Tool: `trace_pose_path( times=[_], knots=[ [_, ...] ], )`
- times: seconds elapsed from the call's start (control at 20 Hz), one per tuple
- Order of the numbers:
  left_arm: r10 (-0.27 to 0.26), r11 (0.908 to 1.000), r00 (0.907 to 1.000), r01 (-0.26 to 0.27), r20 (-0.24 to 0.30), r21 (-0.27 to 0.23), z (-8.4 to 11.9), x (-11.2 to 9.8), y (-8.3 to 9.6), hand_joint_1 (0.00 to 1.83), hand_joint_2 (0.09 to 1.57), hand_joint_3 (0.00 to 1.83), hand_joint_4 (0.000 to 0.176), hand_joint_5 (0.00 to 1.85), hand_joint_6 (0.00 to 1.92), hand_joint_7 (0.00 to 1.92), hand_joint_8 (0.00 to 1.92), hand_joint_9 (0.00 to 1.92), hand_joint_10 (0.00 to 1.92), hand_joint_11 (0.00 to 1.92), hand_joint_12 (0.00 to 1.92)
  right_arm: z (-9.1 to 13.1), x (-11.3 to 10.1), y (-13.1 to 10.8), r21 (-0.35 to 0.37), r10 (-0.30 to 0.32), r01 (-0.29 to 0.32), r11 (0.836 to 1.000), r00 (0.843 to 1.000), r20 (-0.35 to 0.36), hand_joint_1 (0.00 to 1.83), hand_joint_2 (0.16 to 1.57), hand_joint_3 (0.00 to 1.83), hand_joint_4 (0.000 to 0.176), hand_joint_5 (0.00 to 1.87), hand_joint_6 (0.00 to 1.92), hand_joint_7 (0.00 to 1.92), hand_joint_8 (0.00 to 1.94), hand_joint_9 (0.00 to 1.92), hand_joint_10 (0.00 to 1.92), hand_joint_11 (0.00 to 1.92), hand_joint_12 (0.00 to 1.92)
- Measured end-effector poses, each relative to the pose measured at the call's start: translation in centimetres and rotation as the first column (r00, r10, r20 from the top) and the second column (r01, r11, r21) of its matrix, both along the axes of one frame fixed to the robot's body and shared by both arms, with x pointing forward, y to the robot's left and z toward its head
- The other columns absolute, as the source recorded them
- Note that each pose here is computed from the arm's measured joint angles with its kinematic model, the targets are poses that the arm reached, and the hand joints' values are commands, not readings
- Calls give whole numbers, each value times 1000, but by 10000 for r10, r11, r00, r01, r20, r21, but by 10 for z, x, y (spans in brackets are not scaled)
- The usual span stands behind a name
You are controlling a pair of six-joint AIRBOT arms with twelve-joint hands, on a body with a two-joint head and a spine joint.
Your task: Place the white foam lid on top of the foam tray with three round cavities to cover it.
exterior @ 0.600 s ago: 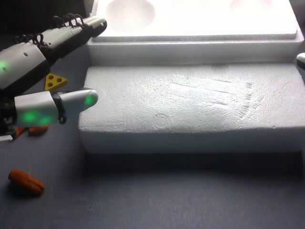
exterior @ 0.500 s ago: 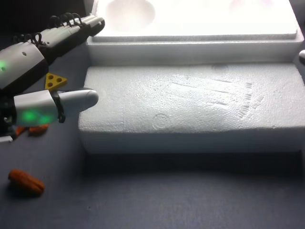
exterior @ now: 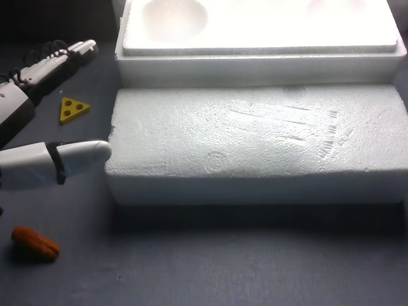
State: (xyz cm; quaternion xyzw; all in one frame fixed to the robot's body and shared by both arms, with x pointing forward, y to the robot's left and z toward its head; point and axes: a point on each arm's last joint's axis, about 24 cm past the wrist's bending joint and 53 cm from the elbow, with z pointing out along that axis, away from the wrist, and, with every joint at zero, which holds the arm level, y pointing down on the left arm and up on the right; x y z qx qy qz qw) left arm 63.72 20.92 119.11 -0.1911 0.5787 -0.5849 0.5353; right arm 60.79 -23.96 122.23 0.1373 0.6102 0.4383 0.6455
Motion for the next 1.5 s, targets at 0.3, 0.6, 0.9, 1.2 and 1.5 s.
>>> trace_pose_path(
  times=[0.3, 0.6, 0.9, 1.2, 1.5],
  knots=[
    [353, 9983, 9972, -322, -652, 489, -21, -1, 14, 431, 982, 0, 0, 0, 0, 0, 0, 0, 0, 0, 0, -20, 1, -11, 0, -500, 500, 9987, 9970, -599, 434, 1149, 0, 0, 0, 0, 0, 0, 0, 0, 0, 907],
    [545, 9941, 9880, -402, -1447, 1004, -47, 4, 19, 381, 983, 0, 0, 48, 10, 0, 0, 0, 0, 0, 0, -37, 7, -13, -520, -547, 490, 9974, 9918, -1152, 468, 1116, 0, 0, 0, 0, 0, 0, 0, 0, 0, 471],
    [443, 9903, 9748, -139, -2188, 1386, -73, 5, 12, 442, 955, 0, 0, 38, 3, 0, 0, 0, 0, 0, 0, -51, 11, -11, -630, -562, 467, 9969, 9857, -1591, 546, 1109, 2, 0, 0, 0, 0, 0, 0, 0, 0, 202],
    [475, 9878, 9685, -93, -2444, 1553, -83, 7, 11, 521, 930, 0, 19, 44, 4, 0, 0, 0, 0, 0, 0, -59, 23, -4, -609, -513, 409, 9973, 9824, -1798, 587, 1098, 0, 0, 0, 0, 0, 0, 0, 0, 0, 0],
    [672, 9914, 9621, -345, -2645, 1263, -93, 10, 9, 525, 932, 0, 7, 38, 0, 0, 0, 0, 0, 0, 0, -79, 36, 0, -472, -682, 589, 9972, 9710, -2291, 569, 1067, 0, 0, 0, 0, 0, 0, 0, 0, 0, 0]
  ],
)
